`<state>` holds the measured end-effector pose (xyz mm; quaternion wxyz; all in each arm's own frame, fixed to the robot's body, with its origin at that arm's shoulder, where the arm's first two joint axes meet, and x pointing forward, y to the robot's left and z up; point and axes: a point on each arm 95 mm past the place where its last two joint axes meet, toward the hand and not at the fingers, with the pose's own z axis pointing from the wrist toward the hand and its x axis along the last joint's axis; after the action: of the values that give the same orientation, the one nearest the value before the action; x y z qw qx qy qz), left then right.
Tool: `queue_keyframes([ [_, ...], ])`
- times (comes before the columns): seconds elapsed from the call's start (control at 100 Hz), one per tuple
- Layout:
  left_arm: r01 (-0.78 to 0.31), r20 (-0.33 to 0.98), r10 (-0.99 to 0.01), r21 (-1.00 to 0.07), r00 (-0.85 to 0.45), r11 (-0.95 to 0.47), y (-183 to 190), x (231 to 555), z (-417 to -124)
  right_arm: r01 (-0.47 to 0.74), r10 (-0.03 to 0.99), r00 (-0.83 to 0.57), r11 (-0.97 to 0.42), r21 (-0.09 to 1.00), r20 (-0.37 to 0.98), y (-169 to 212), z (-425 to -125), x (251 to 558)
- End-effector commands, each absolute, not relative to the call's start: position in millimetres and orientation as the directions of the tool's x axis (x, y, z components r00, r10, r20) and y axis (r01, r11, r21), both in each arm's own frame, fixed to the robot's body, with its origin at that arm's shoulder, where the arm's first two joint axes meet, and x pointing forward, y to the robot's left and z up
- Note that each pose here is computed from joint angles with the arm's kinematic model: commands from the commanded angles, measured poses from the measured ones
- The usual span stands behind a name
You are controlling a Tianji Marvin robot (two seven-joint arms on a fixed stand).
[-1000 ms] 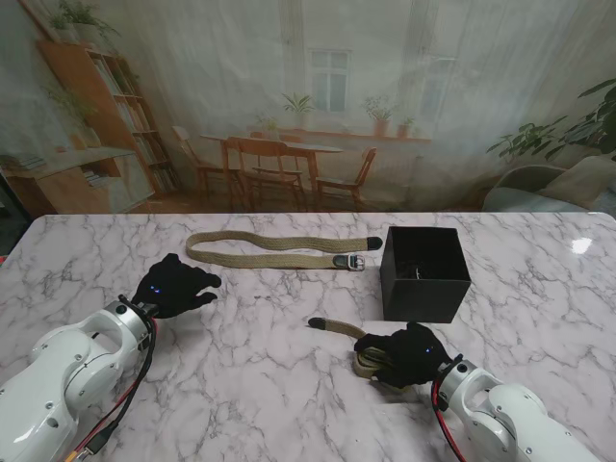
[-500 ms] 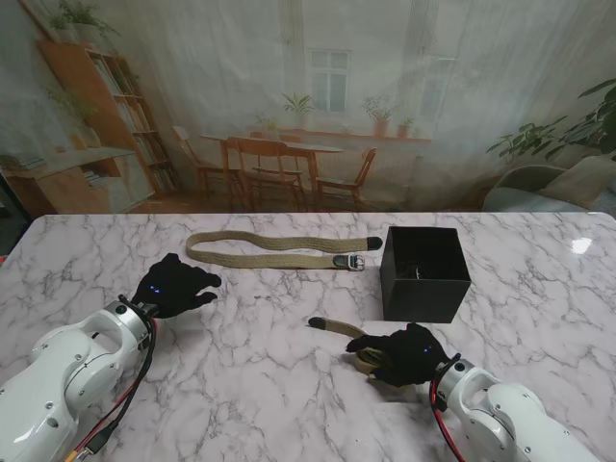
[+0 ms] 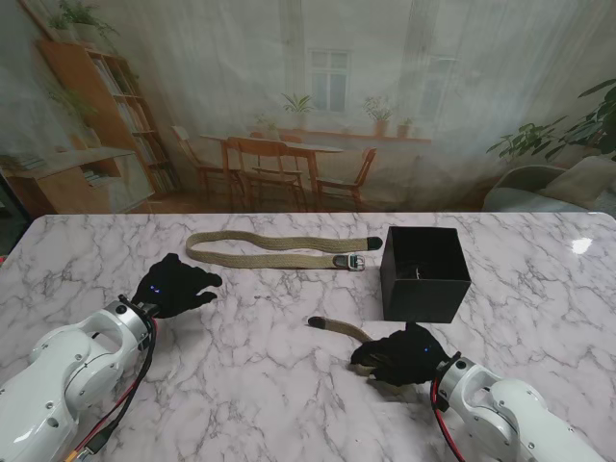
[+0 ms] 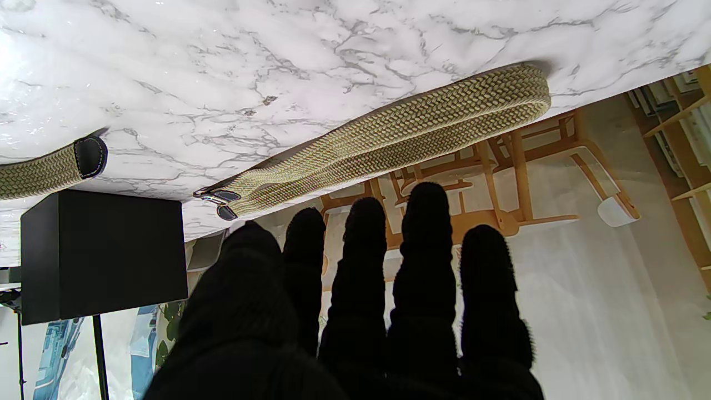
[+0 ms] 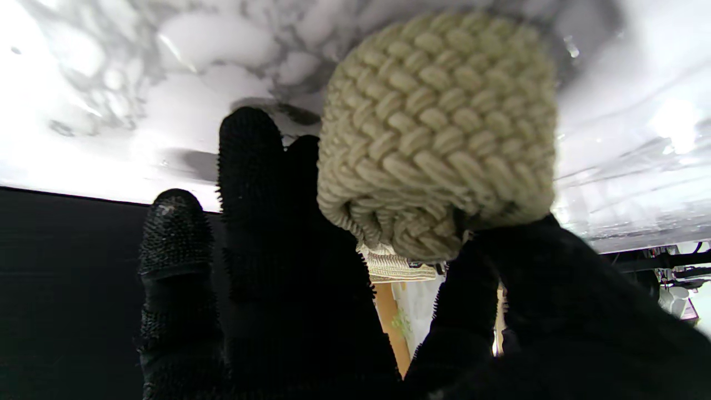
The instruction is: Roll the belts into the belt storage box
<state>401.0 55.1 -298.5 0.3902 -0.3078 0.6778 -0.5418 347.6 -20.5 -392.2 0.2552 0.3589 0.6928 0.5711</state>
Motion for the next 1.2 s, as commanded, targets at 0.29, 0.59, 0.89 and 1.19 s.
queue_keyframes([
  [0.29, -0.004, -0.194, -0.839, -0.974, -0.508, 0.227, 54.4, 401.6, -300.3, 0.307, 0.809, -0.575, 0.077, 0.949, 0.121, -22.5, -408.2, 339.3],
  [0.59, 0.0, -0.194, -0.84, -0.975, -0.507, 0.224, 54.7, 401.9, -300.4, 0.318, 0.819, -0.562, 0.083, 0.945, 0.117, -25.4, -412.5, 341.0],
  [0.89, 0.001, -0.193, -0.841, -0.975, -0.506, 0.223, 54.8, 401.9, -300.5, 0.392, 0.812, -0.567, 0.113, 0.913, 0.142, -28.6, -410.4, 338.7],
  [1.19, 0.004, -0.194, -0.841, -0.975, -0.505, 0.222, 55.6, 401.5, -300.4, 0.488, 0.811, -0.548, 0.108, 0.866, 0.207, -26.8, -392.1, 335.1],
])
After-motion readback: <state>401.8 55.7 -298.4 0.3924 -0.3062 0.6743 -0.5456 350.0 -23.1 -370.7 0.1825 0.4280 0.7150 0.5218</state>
